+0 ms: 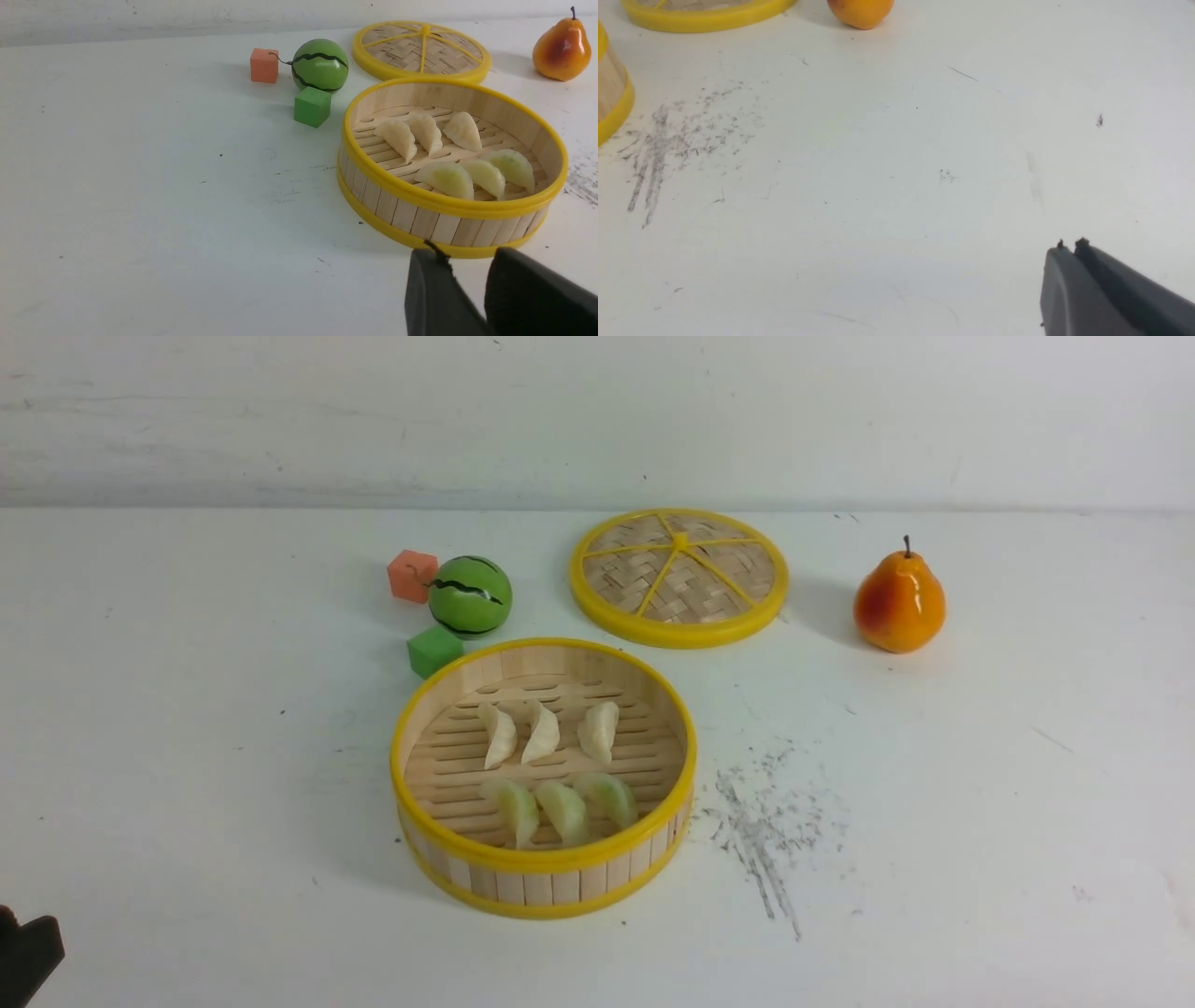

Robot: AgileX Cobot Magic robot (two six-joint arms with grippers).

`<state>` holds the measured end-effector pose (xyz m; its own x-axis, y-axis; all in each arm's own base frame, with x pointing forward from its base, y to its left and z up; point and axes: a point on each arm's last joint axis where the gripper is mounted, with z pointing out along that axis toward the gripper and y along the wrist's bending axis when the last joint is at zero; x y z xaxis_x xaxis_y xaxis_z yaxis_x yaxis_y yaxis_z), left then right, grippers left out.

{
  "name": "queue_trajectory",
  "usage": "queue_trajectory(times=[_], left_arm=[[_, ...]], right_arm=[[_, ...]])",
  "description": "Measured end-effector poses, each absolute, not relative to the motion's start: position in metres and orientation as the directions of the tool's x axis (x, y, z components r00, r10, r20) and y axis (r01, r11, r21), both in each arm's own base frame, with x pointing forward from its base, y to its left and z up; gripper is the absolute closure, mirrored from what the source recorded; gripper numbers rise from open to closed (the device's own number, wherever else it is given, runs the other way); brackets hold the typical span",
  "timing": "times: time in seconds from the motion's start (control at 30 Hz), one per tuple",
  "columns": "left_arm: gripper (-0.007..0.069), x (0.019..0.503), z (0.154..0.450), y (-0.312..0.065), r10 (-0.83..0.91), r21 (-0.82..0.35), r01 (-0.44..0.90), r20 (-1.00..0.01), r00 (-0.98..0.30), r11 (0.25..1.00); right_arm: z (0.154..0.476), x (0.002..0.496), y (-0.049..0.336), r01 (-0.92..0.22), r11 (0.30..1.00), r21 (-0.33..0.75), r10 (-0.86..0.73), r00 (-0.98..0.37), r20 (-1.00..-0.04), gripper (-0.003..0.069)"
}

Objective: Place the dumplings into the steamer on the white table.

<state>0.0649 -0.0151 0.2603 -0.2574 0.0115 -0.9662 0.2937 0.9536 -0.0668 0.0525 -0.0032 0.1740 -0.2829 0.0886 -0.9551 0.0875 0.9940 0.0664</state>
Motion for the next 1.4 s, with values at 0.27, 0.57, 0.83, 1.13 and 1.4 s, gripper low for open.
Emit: queue_trajectory(times=[0.27,0.57,0.83,1.13,1.4], left_arm=[[0.0450,0.065,0.260,-0.015,0.012,-0.067,0.294,-0.966,-0.257,0.954],[0.0450,0.065,0.260,-0.015,0.012,-0.067,0.294,-0.966,-0.257,0.954],[0.0442,0.065,0.260,-0.015,0.012,-0.067,0.294,-0.966,-0.257,0.954],[0.0432,0.065,0.260,-0.015,0.011,-0.067,0.291,-0.966,-0.257,0.954],[0.0428,0.062,0.261,-0.002,-0.025,-0.059,0.136,-0.972,-0.235,0.989]], right_arm=[[0.174,0.052,-0.003,0.087,0.994,0.067,0.090,-0.283,-0.955,0.0636],[0.174,0.052,-0.003,0.087,0.994,0.068,0.090,-0.283,-0.955,0.0623],[0.174,0.052,-0.003,0.087,0.994,0.071,0.093,-0.283,-0.955,0.0615],[0.174,0.052,-0.003,0.087,0.994,0.072,0.094,-0.283,-0.955,0.0598],[0.174,0.052,-0.003,0.087,0.994,0.072,0.094,-0.283,-0.955,0.0584]])
